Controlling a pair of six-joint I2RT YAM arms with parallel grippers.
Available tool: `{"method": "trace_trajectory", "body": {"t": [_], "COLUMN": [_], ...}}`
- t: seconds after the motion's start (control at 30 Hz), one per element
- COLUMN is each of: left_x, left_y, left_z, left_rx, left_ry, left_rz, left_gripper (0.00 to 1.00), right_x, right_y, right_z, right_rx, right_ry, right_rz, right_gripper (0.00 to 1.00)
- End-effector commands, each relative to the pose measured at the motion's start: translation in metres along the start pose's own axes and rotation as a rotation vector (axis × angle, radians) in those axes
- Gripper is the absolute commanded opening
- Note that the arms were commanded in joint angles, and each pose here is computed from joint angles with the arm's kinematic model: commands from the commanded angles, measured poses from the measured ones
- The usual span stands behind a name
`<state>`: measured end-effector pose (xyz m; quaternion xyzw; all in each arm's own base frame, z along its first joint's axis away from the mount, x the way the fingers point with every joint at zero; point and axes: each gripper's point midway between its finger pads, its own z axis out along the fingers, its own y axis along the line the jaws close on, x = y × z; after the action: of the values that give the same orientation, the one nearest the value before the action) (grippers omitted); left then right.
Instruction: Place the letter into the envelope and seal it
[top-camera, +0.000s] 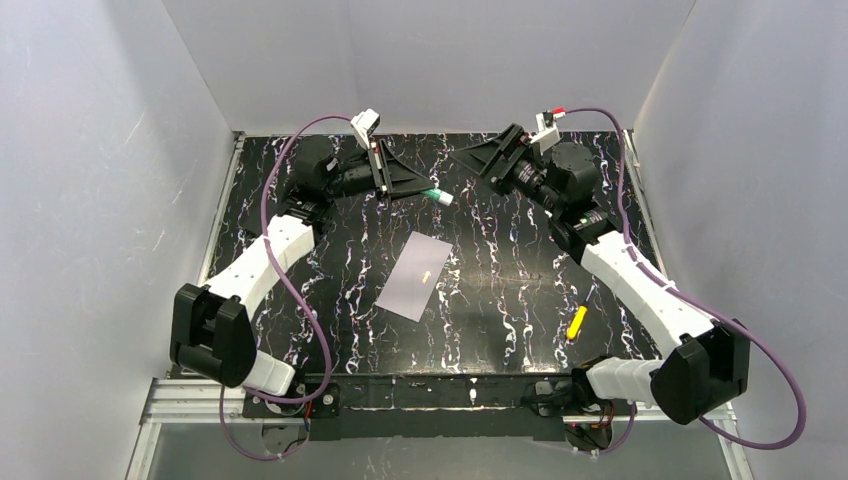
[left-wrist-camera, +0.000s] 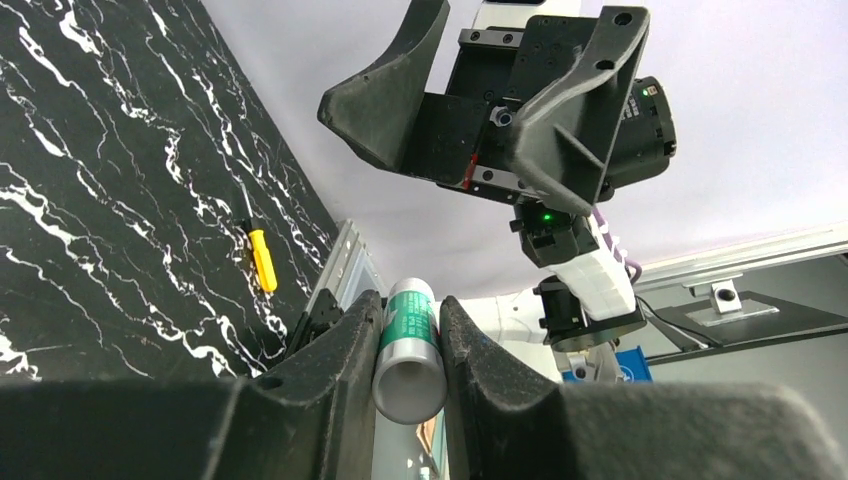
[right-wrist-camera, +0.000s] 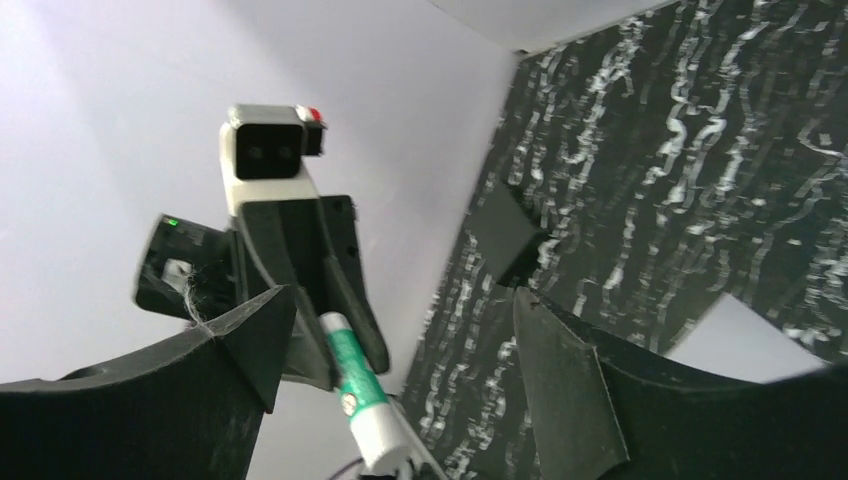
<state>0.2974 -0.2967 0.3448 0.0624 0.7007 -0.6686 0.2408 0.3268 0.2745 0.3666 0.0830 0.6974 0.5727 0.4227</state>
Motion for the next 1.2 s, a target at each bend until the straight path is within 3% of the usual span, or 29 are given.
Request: {"method": "trace_trajectory", "body": {"t": [0.0, 0.17, 0.33, 0.47, 0.7, 0.9, 1.17], "left_x": [0.015, 0.024, 0.046, 0.081, 0.116, 0.152, 0.184], "left_y": [0.0, 0.03, 0.079, 0.125, 0.16, 0.197, 0.231], "left_z": [-0.01, -0.009, -0.002, 0.012, 0.054, 0.073, 0.089], "left_rx": [0.019, -0.057, -0.216, -0.45, -0.512, -0.598, -0.655], "left_ry": [0.076, 0.106, 0.168, 0.305, 0.468, 0.561, 0.622], "left_rz": [0.001, -0.106, -0.243, -0.218, -0.314, -0.368, -0.379], "left_gripper": [0.0, 0.0, 0.0, 0.0, 0.0, 0.02, 0.09], "right_x": [0.001, 0.017, -0.001, 0.002, 0.015, 0.029, 0.066], "right_y": [-0.004, -0.019, -0.05, -0.092, -0.151, -0.181, -0.214], "right_z": [-0.014, -0.024, -0.037, -0.048, -0.086, -0.108, -0.11], "right_rx": [0.038, 0.058, 0.265, 0.471, 0.75, 0.863, 0.881], "right_ry": [0.034, 0.17, 0.118, 0.165, 0.197, 0.217, 0.295], "right_rz": [-0.215, -0.449, -0.515, -0.486, -0.434, -0.391, -0.26], "right_gripper": [0.87, 0.86, 0.86, 0.84, 0.82, 0.81, 0.77]}}
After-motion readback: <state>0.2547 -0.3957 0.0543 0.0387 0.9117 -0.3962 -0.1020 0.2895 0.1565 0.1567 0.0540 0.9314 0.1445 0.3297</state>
